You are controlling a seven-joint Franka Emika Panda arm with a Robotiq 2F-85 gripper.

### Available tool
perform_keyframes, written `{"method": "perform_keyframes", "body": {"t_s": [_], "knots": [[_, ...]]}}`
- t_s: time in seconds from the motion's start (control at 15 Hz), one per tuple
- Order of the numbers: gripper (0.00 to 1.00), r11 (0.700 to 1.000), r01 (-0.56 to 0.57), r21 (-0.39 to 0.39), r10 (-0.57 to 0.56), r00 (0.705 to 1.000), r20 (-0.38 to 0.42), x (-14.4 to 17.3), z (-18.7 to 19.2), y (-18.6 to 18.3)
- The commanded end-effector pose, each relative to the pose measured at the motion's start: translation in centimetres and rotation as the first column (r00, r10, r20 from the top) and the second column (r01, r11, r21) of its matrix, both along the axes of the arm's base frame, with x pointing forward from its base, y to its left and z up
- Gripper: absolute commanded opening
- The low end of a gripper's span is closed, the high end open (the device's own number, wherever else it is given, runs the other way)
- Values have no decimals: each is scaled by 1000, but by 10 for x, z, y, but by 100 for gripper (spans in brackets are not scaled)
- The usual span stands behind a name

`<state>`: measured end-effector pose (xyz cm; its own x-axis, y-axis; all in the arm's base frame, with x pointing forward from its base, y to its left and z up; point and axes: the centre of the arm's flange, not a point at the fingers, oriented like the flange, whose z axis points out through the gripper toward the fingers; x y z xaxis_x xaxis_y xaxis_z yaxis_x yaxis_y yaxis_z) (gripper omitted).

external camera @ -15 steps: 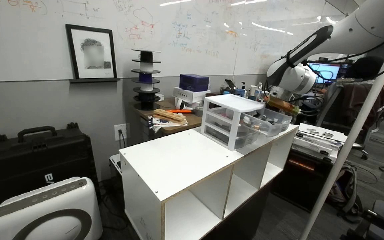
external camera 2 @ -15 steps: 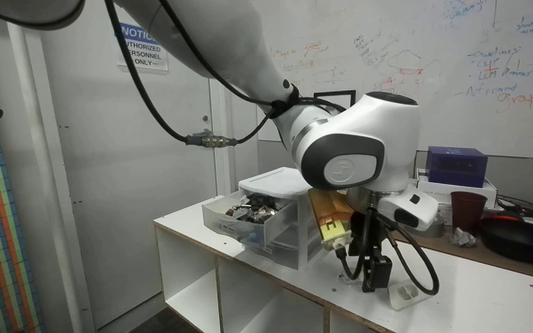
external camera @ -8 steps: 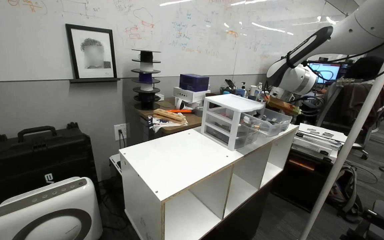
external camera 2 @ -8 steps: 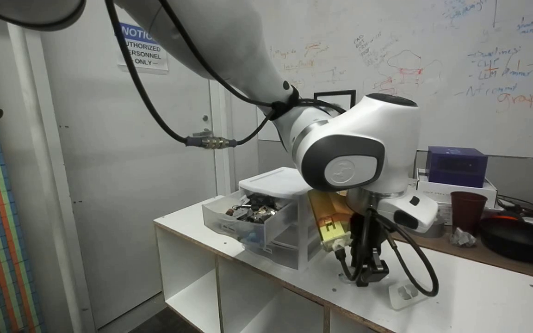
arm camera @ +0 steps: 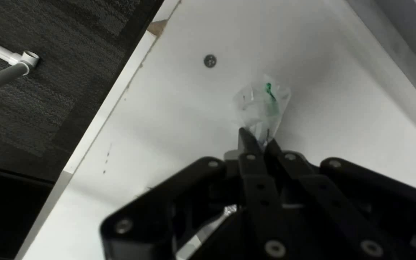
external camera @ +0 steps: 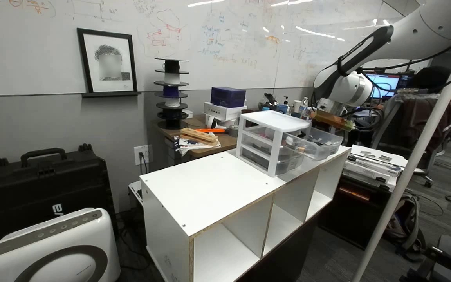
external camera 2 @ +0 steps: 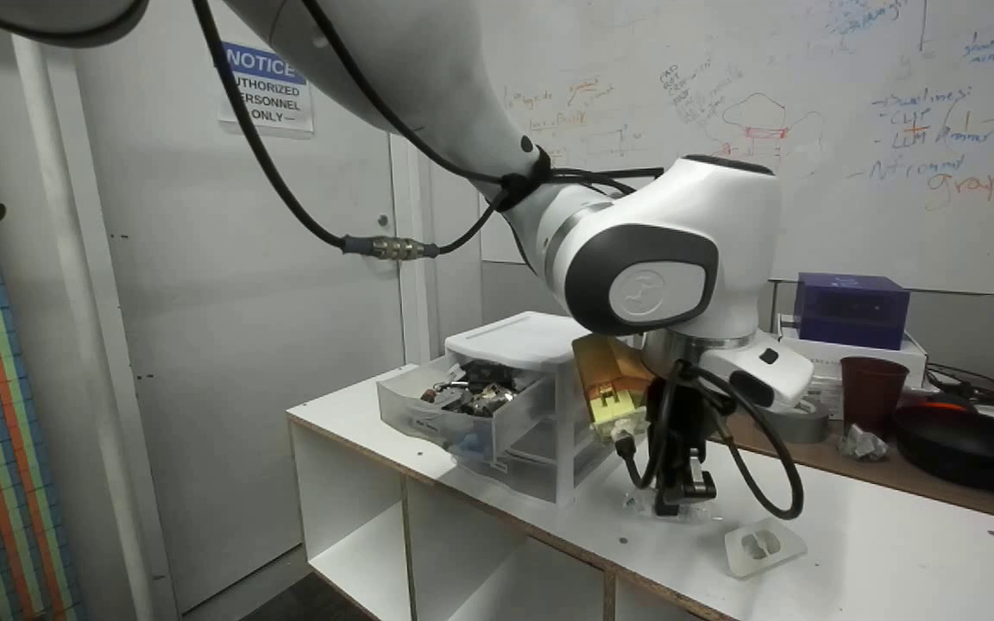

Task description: Put the objects in the top drawer of the cabinet and close it

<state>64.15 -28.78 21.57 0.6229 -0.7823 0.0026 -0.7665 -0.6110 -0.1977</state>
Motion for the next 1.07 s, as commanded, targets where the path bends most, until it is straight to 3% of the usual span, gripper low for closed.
{"method": "perform_keyframes", "body": {"t_s": [0.0, 0.47, 0.73, 1.0], "knots": [[8, 998, 43, -39, -45, 999, -29, -9, 45, 9], [6, 991, 61, -121, -61, 998, 8, -32, 136, 31], [5, 986, -27, -167, 38, 997, 65, -65, 190, 54], [4, 965, -164, -207, 184, 980, 81, -91, 225, 101]]}}
